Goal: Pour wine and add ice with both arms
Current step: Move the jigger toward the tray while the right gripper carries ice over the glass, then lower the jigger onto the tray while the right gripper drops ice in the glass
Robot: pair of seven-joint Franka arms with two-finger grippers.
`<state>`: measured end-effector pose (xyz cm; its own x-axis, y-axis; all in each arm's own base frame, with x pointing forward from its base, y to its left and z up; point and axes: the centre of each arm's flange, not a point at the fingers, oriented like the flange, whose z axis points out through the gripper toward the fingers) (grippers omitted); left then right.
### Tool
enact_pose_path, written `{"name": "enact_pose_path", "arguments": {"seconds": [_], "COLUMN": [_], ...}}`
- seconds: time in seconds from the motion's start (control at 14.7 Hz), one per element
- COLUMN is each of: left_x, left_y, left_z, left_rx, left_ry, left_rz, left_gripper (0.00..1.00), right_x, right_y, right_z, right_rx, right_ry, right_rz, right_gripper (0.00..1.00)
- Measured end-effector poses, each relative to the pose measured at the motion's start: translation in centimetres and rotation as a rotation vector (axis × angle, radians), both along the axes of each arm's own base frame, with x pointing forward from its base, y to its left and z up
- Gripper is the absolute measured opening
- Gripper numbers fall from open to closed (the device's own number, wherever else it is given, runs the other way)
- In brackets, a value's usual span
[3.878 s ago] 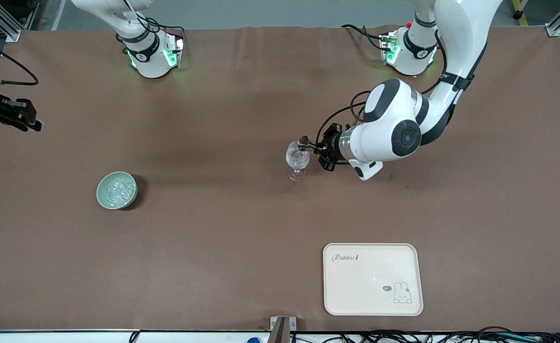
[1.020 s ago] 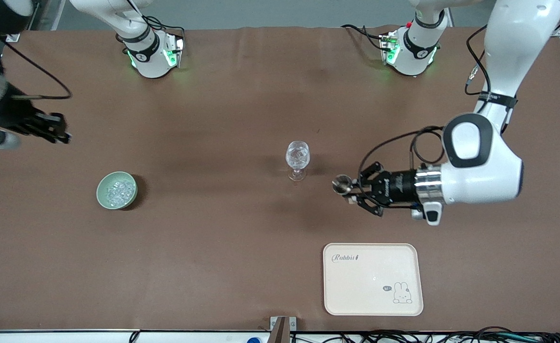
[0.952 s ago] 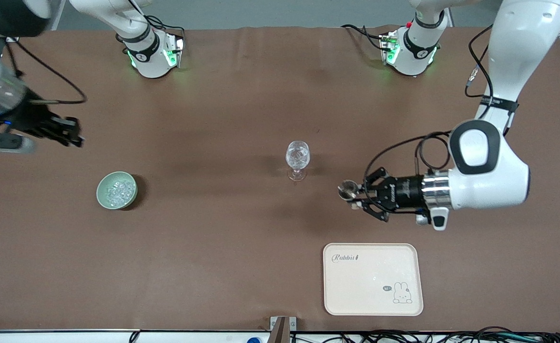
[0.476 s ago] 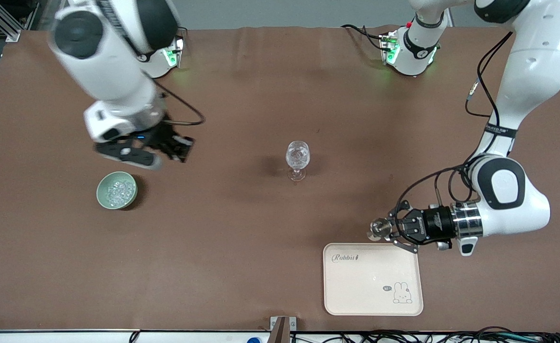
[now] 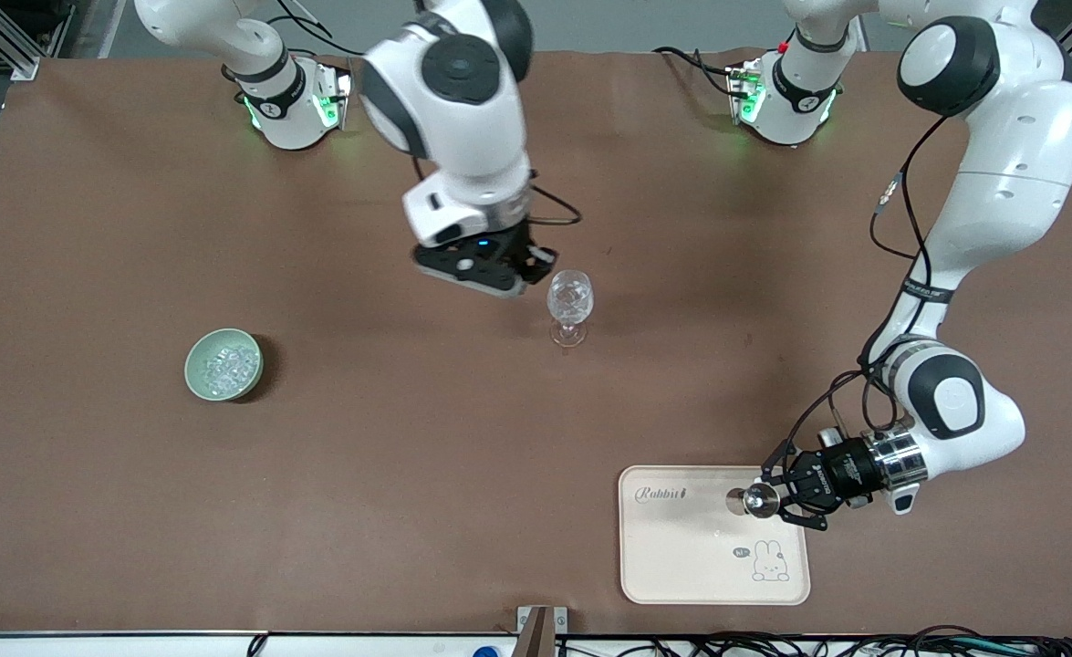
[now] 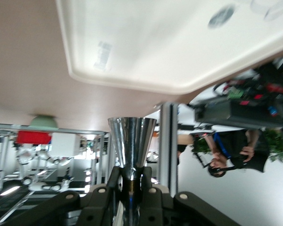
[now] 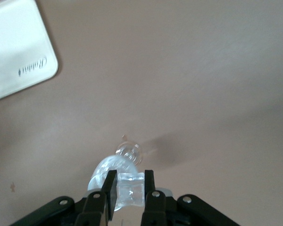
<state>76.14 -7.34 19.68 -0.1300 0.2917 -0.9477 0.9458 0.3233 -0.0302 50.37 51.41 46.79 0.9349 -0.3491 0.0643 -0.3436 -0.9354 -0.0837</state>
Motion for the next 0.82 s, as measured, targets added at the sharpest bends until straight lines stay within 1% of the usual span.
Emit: {"name": "enact_pose_path", "arguments": {"seconds": [0.14, 0.34, 0.61, 0.82], "left_x": [0.0, -0.1, -0.4, -0.4], "left_y": [1.4, 3.3, 3.3, 3.5], "left_z": [-1.8, -3.8, -5.8, -6.9], "left_rx": [0.021, 0.003, -0.018, -0.016], "left_ry": [0.017, 0.047, 0.075, 0.064], "left_rz": [0.045, 0.091, 0.106, 0.106], "left_gripper": [0.21, 0.21, 0.21, 0.21], "right_x": [-1.3, -2.7, -2.3, -1.7], "right_y": [2.7, 5.2, 5.5, 5.3], "right_z": [-2.0, -3.7, -4.7, -5.3], "right_rx": [-0.007, -0.015, -0.013, -0.018], "right_ry": [0.007, 0.012, 0.0, -0.016], "right_rz": [-0.007, -0.013, -0.017, -0.021], "right_gripper": [0.27, 0.27, 0.27, 0.27]}}
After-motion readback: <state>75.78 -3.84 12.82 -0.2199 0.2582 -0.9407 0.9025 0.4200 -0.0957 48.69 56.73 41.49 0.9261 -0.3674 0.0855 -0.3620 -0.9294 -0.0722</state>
